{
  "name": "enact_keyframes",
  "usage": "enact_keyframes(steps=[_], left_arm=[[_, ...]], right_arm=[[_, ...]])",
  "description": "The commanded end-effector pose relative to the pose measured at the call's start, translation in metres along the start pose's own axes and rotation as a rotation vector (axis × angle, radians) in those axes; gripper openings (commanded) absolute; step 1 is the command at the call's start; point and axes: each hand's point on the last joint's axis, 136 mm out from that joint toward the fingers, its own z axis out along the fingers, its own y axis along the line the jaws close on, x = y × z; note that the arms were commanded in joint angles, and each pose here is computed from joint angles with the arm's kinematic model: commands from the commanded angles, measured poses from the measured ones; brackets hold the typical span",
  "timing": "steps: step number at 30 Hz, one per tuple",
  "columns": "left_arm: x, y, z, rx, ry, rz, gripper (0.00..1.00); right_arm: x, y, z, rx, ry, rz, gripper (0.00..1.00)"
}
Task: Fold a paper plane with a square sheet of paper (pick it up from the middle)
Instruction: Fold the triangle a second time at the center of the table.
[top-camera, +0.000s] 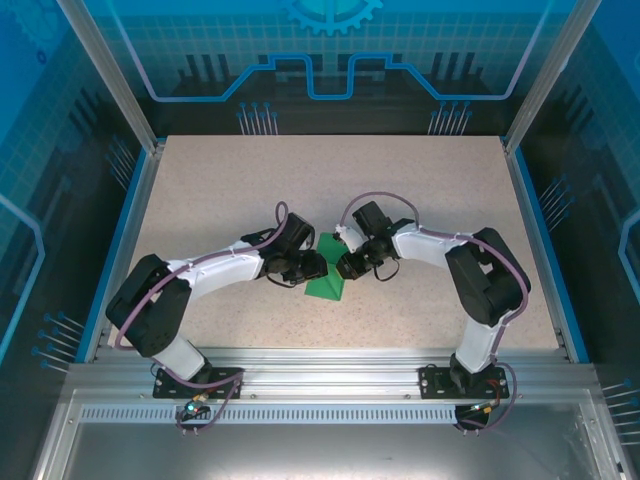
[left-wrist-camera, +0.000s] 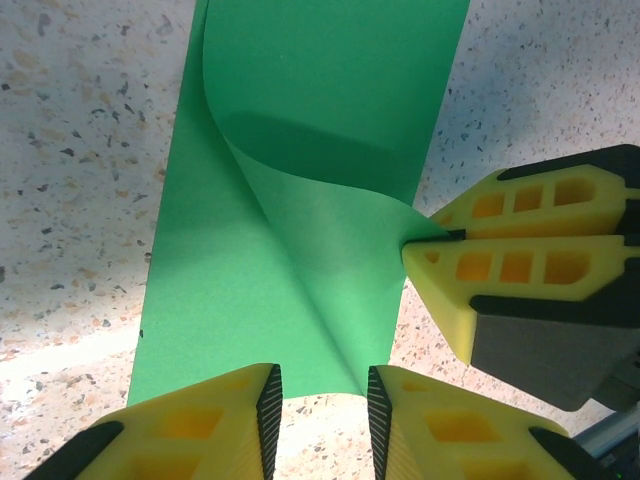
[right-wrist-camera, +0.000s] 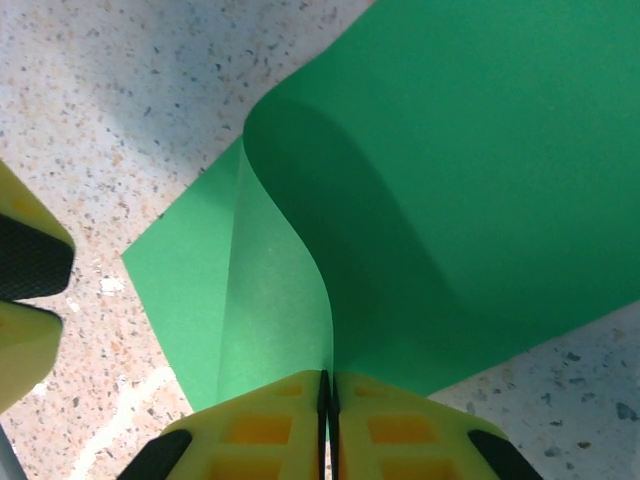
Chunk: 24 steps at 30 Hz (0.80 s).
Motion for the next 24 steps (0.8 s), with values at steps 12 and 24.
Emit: enact_keyframes(steps=[12, 24], left_arm=[[0.0052, 0.0024, 0.0087, -0.016, 0.027, -0.011, 0.31], [0.0067, 0.0064, 0.0121, -0.033, 0.035, -0.009, 0.28]], right_arm=[[-0.0062, -0.0155, 0.0061, 0.045, 0.008, 0.028, 0.11], [-0.0058, -0.0149, 0.0015, 0.055, -0.001, 0.042, 0.12]])
